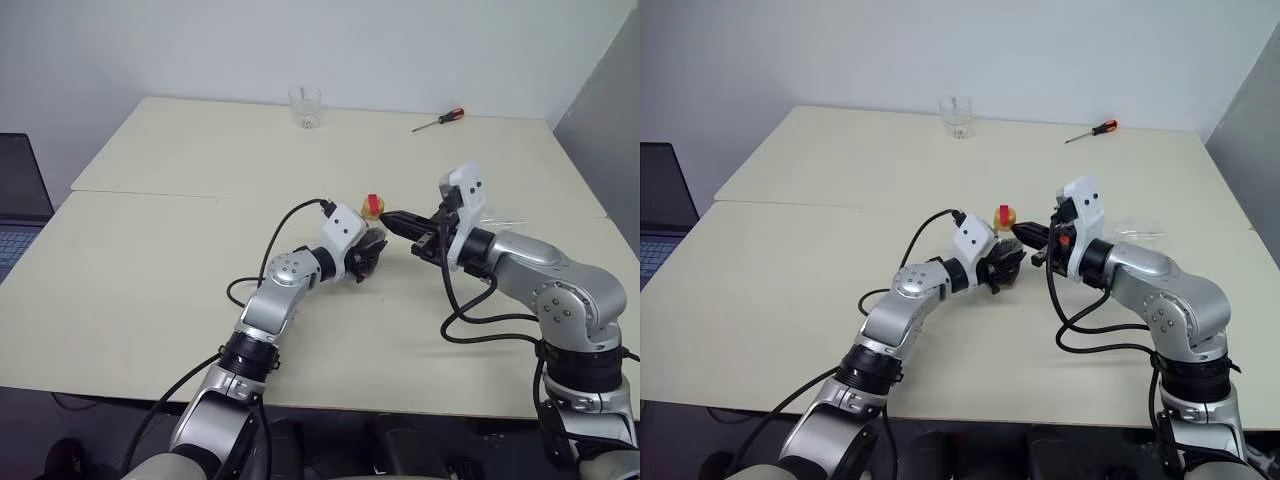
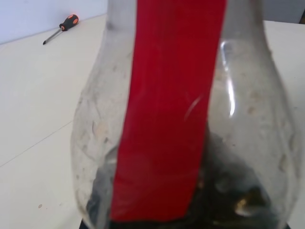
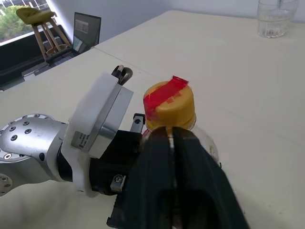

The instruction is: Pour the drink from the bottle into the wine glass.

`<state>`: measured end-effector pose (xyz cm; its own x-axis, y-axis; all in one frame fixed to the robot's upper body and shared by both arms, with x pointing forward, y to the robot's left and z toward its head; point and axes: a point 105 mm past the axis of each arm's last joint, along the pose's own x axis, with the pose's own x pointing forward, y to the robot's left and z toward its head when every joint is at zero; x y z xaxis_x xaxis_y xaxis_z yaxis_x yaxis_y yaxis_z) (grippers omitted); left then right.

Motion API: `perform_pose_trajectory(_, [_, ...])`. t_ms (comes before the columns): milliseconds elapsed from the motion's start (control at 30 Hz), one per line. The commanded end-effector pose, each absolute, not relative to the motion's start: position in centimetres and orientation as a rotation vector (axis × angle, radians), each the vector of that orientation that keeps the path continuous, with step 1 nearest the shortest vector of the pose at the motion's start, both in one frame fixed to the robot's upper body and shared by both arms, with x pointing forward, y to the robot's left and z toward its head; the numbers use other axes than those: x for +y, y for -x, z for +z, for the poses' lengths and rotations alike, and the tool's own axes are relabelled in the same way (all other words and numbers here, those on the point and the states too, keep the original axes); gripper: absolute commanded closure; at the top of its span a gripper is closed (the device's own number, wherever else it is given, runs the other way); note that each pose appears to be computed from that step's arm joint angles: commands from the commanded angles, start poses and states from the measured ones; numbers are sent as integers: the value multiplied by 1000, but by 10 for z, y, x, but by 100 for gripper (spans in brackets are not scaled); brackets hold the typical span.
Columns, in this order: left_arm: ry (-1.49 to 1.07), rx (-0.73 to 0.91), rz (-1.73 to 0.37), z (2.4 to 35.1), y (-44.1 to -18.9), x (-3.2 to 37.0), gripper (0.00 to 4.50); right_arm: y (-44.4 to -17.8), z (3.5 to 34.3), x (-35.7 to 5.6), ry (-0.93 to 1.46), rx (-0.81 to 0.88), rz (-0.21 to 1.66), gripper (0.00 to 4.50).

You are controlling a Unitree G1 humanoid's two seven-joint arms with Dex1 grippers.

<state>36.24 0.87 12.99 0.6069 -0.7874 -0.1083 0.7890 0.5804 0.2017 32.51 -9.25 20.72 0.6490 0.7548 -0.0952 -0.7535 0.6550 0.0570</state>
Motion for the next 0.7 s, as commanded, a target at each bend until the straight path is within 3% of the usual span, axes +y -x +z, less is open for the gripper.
perform_pose_trajectory(33, [-251, -63, -974, 145, -356, -4, 323, -327, 230, -90, 61, 27, 934, 450])
perform_pose_trajectory(333, [-254, -69, -938, 147, -358, 3, 323, -337, 228, -112, 113, 54, 924, 450])
perform_pose_trajectory(433, [-254, -67, -930, 146, -358, 5, 323, -336, 228, -122, 106, 56, 901, 395])
perform_pose_trajectory(700, [-252, -62, -931, 145, -358, 5, 323, -320, 243, -126, 70, 14, 877, 119])
